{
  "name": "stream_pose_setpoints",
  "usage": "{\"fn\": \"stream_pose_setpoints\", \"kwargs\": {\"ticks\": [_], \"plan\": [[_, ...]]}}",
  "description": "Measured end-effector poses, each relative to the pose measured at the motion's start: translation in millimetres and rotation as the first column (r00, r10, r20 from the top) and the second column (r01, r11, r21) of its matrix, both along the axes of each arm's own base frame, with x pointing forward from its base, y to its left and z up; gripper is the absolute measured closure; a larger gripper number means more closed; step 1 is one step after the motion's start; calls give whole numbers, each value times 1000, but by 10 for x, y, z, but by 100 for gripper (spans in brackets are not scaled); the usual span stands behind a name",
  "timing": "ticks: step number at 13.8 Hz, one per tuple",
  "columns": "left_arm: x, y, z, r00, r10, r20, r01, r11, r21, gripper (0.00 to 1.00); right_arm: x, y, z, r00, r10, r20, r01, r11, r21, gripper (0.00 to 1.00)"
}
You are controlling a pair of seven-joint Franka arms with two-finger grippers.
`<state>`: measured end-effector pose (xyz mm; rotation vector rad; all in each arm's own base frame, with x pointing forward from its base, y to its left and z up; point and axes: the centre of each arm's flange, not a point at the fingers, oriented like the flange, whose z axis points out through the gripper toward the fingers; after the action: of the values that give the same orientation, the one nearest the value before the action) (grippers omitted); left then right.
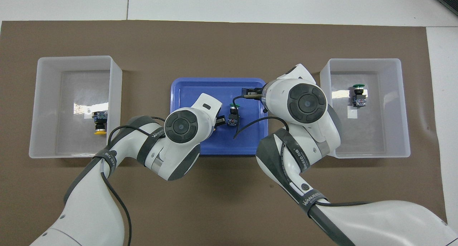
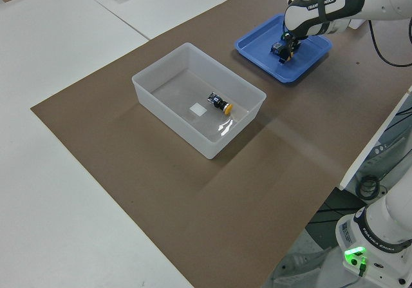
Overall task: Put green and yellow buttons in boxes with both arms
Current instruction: 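Grasp the remaining buttons on the tray with both grippers, then carry the yellow button with the left gripper while the right gripper carries green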
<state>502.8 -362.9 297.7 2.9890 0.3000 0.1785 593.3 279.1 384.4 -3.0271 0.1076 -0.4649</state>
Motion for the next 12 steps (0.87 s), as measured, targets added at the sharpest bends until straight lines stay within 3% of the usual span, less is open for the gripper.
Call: {"fn": "stream_pose_setpoints", "kwargs": {"ticks": [2,8,12], "plan": [[14,11,11,1000,1,4,-1,1000,1,66,-9,79,-73,1000,-13,3,13,1000,17,0],[41,47,14,1000,15,-4,-15,1000,9,67,-182,504,-411,999,-25,-31,26,999,45,0],[309,312,147,997,66,-25,-65,997,42,67,-221,602,-539,999,-31,-42,33,998,53,0]]}}
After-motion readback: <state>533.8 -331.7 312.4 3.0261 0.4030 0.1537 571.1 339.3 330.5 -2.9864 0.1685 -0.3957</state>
